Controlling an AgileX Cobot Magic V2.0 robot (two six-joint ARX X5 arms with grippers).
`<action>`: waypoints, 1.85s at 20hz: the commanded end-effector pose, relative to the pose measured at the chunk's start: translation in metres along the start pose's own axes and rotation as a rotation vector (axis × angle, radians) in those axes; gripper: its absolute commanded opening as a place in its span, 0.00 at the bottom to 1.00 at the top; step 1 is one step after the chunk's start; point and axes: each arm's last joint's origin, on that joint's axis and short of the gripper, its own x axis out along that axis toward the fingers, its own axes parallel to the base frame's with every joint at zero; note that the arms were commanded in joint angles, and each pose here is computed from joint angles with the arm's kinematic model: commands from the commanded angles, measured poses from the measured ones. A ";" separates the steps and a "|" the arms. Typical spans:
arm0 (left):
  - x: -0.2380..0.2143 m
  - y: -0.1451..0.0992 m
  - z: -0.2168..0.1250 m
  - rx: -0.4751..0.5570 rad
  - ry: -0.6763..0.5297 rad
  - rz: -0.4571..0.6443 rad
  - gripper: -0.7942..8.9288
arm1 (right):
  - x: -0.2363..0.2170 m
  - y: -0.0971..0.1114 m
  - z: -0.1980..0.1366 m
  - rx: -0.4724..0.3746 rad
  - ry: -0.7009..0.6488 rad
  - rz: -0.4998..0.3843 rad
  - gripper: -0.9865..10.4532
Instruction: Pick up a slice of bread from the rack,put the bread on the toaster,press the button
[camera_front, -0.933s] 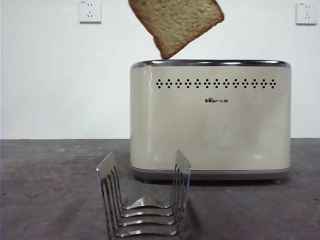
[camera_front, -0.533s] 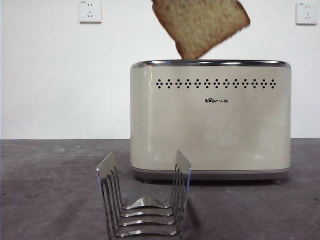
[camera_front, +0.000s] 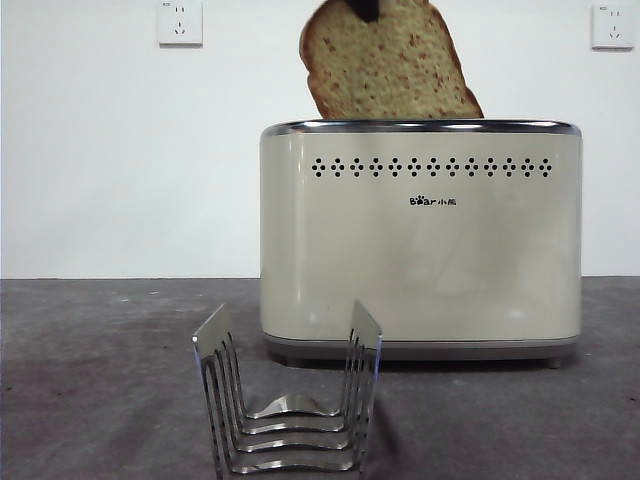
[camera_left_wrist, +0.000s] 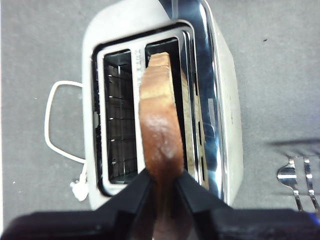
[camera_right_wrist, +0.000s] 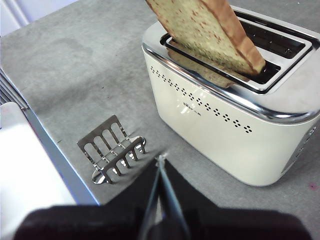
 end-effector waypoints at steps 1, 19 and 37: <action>0.016 0.001 0.002 0.017 0.019 -0.015 0.07 | -0.001 0.001 0.001 -0.011 -0.007 0.003 0.08; 0.058 -0.002 0.016 -0.020 0.054 0.005 0.43 | 0.000 0.003 0.000 -0.001 0.012 0.027 0.08; -0.118 -0.013 -0.018 -0.615 -0.238 0.176 0.46 | 0.003 -0.005 0.003 0.239 0.026 -0.085 0.08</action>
